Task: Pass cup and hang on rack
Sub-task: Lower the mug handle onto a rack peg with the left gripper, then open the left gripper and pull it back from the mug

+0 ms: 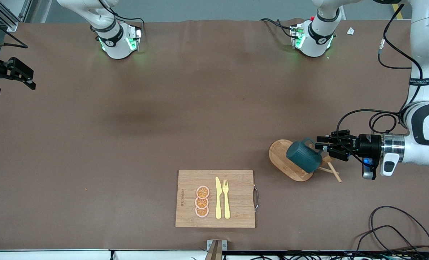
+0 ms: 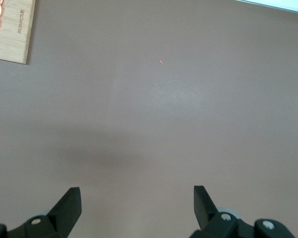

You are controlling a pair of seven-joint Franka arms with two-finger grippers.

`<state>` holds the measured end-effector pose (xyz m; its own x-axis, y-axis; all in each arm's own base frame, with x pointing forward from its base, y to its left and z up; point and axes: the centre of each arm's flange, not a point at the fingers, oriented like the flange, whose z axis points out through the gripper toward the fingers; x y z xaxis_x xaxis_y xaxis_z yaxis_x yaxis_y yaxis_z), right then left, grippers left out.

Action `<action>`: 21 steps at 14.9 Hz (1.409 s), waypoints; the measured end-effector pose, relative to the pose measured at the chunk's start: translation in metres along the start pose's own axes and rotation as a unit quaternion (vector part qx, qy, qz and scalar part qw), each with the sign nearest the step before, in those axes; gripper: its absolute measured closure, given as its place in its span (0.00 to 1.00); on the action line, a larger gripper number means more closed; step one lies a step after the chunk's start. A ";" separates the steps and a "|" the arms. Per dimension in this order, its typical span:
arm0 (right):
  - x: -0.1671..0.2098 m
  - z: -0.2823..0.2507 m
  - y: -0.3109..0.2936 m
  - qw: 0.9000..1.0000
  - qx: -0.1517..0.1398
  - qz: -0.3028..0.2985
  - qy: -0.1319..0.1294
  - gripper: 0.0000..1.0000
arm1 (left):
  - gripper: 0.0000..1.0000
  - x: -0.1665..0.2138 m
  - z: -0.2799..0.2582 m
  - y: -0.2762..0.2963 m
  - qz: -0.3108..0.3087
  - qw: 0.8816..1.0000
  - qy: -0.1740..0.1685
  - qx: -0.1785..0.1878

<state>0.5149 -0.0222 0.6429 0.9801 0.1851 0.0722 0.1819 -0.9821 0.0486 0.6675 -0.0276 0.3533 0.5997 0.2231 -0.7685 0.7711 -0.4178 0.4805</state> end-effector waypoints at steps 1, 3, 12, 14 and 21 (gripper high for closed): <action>0.000 0.000 0.000 1.000 0.000 0.000 0.000 0.00 | 0.39 -0.001 0.000 0.001 0.000 1.000 0.000 -0.001; 0.000 0.000 0.000 1.000 0.000 0.000 0.000 0.00 | 0.21 -0.003 -0.003 0.005 -0.002 1.000 0.003 -0.002; 0.000 0.000 0.001 1.000 0.000 0.001 0.000 0.00 | 0.00 -0.118 -0.046 0.056 0.053 0.981 0.143 0.122; 0.000 0.000 0.001 1.000 0.000 0.001 0.000 0.00 | 0.00 -0.151 -0.041 0.069 0.107 0.956 0.189 0.200; 0.000 -0.002 0.002 1.000 -0.001 0.002 0.002 0.00 | 0.00 -0.226 -0.029 0.095 0.293 0.835 0.264 0.385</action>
<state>0.5149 -0.0241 0.6447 0.9804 0.1819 0.0758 0.1785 -0.9827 0.0496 0.6114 -0.0927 0.5850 0.9929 0.0536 -0.1064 0.0682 -0.9880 0.1389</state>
